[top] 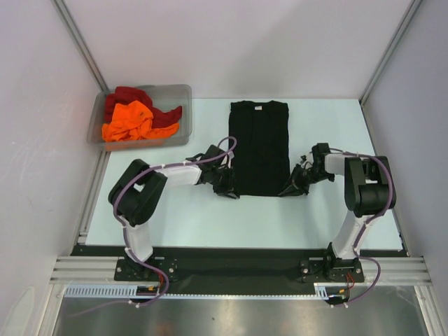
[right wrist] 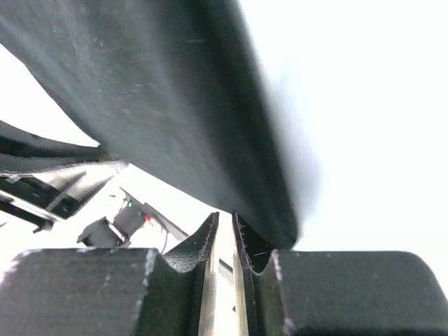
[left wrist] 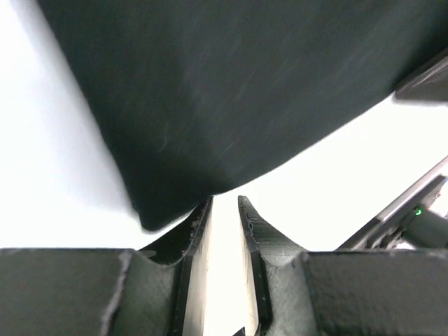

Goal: Fold and stack the t-shirts
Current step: Fold the tshirt

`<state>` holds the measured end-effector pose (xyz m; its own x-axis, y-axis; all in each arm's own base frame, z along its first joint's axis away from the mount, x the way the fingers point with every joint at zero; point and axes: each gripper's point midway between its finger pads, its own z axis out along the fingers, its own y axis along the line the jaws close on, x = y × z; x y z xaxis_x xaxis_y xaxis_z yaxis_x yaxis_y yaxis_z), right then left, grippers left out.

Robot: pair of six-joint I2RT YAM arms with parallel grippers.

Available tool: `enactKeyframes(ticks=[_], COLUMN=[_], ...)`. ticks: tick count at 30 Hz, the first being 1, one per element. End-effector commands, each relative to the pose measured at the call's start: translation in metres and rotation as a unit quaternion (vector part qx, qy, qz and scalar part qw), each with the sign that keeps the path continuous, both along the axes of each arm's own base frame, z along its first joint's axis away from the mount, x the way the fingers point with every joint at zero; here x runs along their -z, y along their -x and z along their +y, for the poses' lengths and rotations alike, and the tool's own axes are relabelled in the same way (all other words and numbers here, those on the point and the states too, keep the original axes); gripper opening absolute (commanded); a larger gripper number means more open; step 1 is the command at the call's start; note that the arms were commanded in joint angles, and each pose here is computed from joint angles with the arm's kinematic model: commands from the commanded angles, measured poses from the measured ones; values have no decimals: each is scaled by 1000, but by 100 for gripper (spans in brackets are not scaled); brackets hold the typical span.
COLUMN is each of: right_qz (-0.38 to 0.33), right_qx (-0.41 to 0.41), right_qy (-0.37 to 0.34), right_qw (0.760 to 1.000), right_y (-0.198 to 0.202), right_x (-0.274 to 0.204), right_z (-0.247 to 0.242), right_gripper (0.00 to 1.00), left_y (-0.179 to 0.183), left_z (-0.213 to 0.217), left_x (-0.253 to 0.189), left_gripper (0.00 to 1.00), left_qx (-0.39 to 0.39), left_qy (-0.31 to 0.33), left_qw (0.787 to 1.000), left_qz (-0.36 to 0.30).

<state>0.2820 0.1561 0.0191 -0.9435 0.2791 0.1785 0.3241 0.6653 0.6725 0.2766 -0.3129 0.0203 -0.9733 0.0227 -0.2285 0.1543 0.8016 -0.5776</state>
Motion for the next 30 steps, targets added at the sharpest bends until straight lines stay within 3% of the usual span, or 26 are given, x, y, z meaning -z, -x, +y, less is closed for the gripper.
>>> enactKeyframes(ticks=[1, 6, 11, 13, 17, 20, 22, 25, 30], right_qz=[-32, -54, -60, -75, -127, -135, -131, -135, -123], right_qx=[0, 7, 12, 16, 38, 58, 74, 89, 117], right_qy=[49, 27, 13, -2, -31, -61, -68, -78, -109], right_qw=[998, 998, 998, 997, 991, 987, 986, 984, 980], right_y=[-1, -8, -13, -18, -53, -84, -104, -134, -164], right_x=[-6, -27, -35, -43, -59, -64, -64, -61, -49], right_z=[-28, -23, -21, -20, -13, -6, -5, -3, 2], right_gripper=[18, 18, 18, 18, 28, 27, 25, 13, 6], left_y=[16, 6, 2, -3, -30, -57, -74, -108, -140], left_z=[26, 28, 34, 28, 7, -8, -15, -24, -29], left_x=[-1, -36, -32, -42, -74, -86, -80, -95, -70], left_gripper=[26, 28, 27, 27, 29, 30, 30, 30, 30], left_qx=[4, 1, -10, -9, -1, -7, -16, -32, -64], left_qy=[-46, -42, -39, -16, 51, 87, 99, 144, 187], left_qw=[999, 998, 999, 999, 995, 992, 992, 984, 978], left_qz=[0, -43, -33, -46, -84, -90, -82, -94, -63])
